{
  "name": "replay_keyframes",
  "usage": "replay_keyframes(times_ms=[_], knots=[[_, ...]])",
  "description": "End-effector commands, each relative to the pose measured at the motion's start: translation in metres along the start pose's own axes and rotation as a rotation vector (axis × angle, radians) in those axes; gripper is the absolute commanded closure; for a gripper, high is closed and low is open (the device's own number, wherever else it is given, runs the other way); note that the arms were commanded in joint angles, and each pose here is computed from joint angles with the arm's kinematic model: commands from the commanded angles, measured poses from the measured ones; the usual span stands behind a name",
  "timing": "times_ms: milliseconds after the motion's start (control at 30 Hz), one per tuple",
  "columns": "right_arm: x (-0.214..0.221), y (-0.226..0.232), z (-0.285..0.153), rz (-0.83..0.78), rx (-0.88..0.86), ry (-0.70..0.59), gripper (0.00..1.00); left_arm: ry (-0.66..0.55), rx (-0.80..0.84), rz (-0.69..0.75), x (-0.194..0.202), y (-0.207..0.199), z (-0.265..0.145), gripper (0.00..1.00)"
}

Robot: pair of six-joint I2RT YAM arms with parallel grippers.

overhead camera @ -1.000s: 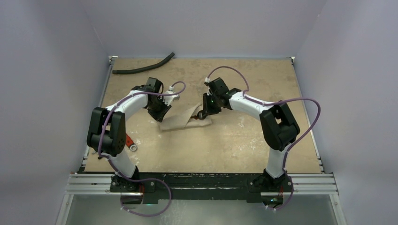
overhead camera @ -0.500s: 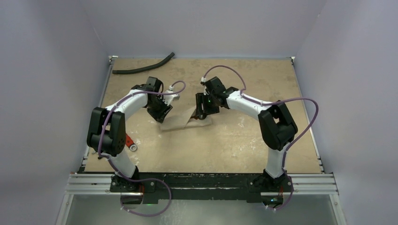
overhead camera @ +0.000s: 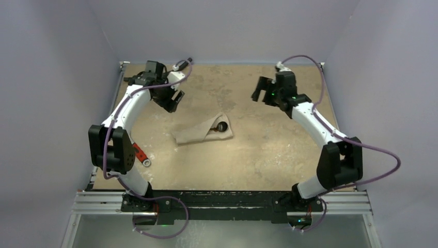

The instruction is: Fold the napkin into a case and place the utensils inside

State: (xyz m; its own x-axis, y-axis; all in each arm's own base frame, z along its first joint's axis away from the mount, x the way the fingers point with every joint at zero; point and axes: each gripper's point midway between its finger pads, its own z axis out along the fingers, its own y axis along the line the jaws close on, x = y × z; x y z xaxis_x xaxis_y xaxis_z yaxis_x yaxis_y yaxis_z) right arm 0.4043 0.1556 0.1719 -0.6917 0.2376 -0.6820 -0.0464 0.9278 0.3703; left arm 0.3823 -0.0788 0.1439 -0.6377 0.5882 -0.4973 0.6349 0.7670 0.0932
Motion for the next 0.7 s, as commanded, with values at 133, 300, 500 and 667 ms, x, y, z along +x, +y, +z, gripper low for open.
replay_keyframes(times_ms=[133,300,500,667], knots=[[-0.048,-0.135,-0.040,-0.010,0.403,-0.555,0.01,-0.102,-0.131,-0.195,0.002,0.041,0.027,0.03],[-0.027,-0.185,-0.041,0.054,0.555,-0.572,0.01,-0.245,-0.147,-0.248,0.007,0.044,0.048,0.02],[-0.018,-0.200,-0.053,0.029,0.549,-0.703,0.01,-0.444,-0.220,-0.313,0.015,0.060,0.063,0.02],[-0.021,-0.201,-0.061,-0.009,0.521,-0.801,0.01,-0.580,-0.331,-0.391,0.037,0.061,0.071,0.01]])
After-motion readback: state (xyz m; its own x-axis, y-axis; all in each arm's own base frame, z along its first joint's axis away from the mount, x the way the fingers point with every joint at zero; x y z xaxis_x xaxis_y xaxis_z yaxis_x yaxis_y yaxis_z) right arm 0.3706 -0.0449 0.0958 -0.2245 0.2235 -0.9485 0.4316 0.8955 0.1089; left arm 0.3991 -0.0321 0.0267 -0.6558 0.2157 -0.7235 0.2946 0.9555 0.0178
